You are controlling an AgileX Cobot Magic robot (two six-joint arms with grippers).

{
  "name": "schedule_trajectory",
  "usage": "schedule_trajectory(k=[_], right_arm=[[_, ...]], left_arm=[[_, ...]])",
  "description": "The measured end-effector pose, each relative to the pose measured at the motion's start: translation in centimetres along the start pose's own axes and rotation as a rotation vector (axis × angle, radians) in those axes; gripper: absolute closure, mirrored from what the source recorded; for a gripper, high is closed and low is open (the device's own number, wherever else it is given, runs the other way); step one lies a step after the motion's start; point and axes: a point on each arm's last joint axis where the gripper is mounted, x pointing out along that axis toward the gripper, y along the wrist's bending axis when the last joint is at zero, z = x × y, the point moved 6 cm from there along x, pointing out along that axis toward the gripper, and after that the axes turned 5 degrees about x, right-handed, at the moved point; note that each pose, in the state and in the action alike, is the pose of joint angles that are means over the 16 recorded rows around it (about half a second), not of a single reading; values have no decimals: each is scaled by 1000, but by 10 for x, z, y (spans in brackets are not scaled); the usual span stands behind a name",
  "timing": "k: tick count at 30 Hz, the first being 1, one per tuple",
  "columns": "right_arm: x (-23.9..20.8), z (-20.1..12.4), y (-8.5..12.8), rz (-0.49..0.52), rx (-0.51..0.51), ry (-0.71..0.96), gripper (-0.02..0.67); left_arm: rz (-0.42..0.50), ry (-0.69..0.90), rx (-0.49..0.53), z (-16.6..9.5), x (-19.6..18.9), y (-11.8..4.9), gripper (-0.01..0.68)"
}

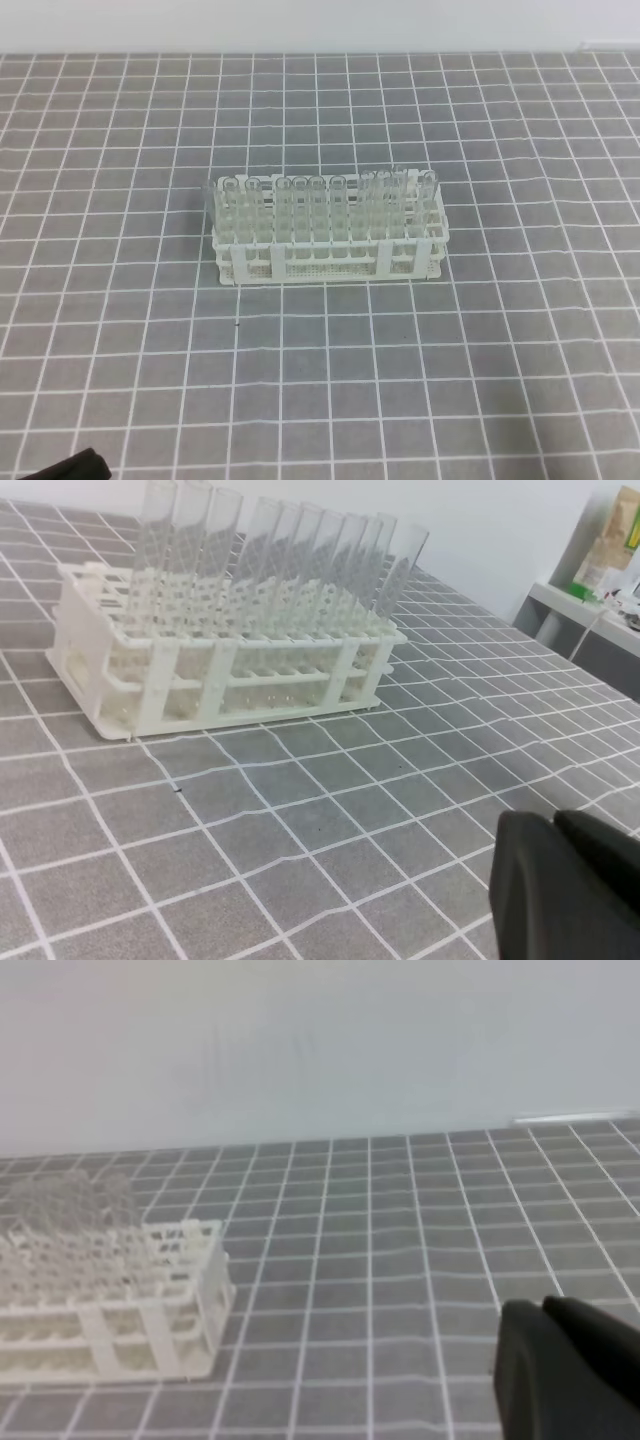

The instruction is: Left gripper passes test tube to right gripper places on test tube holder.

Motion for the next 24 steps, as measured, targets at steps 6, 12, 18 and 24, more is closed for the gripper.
schedule_trajectory(k=[6, 12, 18, 24], right_arm=[[-18, -21, -11, -66, -10, 1, 662], [-24, -32, -13, -79, -33, 6, 662], [-23, -42, -16, -90, -54, 34, 662], [-22, -52, -20, -107, -74, 72, 662]], left_arm=[[0, -1, 1, 1, 0, 0, 673], [0, -1, 2, 0, 0, 0, 673], [1, 1, 3, 0, 0, 0, 673], [4, 8, 4, -1, 0, 0, 673]])
